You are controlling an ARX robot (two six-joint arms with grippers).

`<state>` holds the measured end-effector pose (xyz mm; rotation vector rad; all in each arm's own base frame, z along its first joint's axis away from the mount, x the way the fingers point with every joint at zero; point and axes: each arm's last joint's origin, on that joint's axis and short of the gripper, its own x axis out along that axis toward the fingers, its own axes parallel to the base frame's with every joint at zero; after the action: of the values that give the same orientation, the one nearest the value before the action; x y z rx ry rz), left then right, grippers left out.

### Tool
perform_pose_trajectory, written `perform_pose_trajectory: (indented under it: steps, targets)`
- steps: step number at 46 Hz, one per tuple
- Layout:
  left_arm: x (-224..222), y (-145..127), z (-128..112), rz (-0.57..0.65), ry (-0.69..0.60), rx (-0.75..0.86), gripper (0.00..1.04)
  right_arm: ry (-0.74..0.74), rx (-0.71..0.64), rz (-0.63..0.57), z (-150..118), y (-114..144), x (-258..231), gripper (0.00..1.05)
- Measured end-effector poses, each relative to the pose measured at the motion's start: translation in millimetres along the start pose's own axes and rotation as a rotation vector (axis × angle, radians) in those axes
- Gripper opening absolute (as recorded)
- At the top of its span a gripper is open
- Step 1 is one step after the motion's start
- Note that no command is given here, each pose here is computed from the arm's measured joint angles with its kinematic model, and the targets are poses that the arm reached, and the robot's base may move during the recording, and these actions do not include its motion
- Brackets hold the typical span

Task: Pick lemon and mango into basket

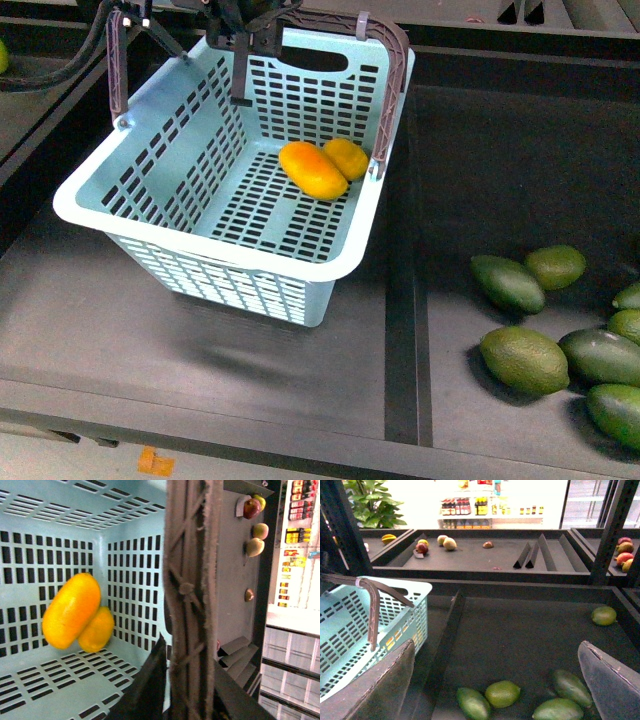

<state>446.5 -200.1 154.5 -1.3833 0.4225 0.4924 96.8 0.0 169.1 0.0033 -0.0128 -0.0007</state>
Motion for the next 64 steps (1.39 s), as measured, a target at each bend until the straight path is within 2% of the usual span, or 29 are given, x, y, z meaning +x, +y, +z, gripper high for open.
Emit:
perform_pose_trajectory:
  steps: [4, 12, 20, 29, 32, 34, 36, 39, 41, 45, 50, 57, 64]
  targets:
    - [-4, 3, 3, 0.011, -0.016, -0.005, 0.32, 0.000, 0.000, 0.000, 0, 0, 0, 0.96]
    - [-49, -3, 31, 0.066, -0.139, -0.044, 0.73, 0.000, 0.000, 0.000, 0, 0, 0, 0.96]
    - [-80, -3, 46, 0.165, -0.179, -0.019, 0.99, 0.000, 0.000, 0.000, 0, 0, 0, 0.96]
    - [-88, -7, 49, 0.162, -0.181, -0.023, 0.98, 0.000, 0.000, 0.000, 0, 0, 0, 0.96]
    - [-83, 1, 51, 0.049, -0.060, 0.076, 0.90, 0.000, 0.000, 0.000, 0, 0, 0, 0.96]
    - [-83, 13, 57, -0.055, 0.006, 0.255, 0.82, 0.000, 0.000, 0.000, 0, 0, 0, 0.96]
    - [-86, 27, 66, -0.163, 0.015, 0.433, 0.75, 0.000, 0.000, 0.000, 0, 0, 0, 0.96]
    - [-104, 49, 93, -0.422, -0.127, 0.800, 0.59, 0.000, 0.000, -0.001, 0, 0, 0, 0.96]
    - [-123, 53, 112, -0.516, -0.267, 0.990, 0.49, 0.000, 0.000, 0.000, 0, 0, 0, 0.96]
    - [-146, 65, 135, -0.540, -0.396, 1.198, 0.30, 0.000, 0.000, 0.000, 0, 0, 0, 0.96]
    - [-162, 102, 152, -0.497, -0.385, 1.341, 0.04, 0.000, 0.000, -0.001, 0, 0, 0, 0.96]
    - [-185, 125, 170, -0.499, -0.409, 1.366, 0.03, 0.000, 0.000, 0.000, 0, 0, 0, 0.96]
    - [-198, 141, 179, -0.491, -0.407, 1.370, 0.03, 0.000, 0.000, -0.001, 0, 0, 0, 0.96]
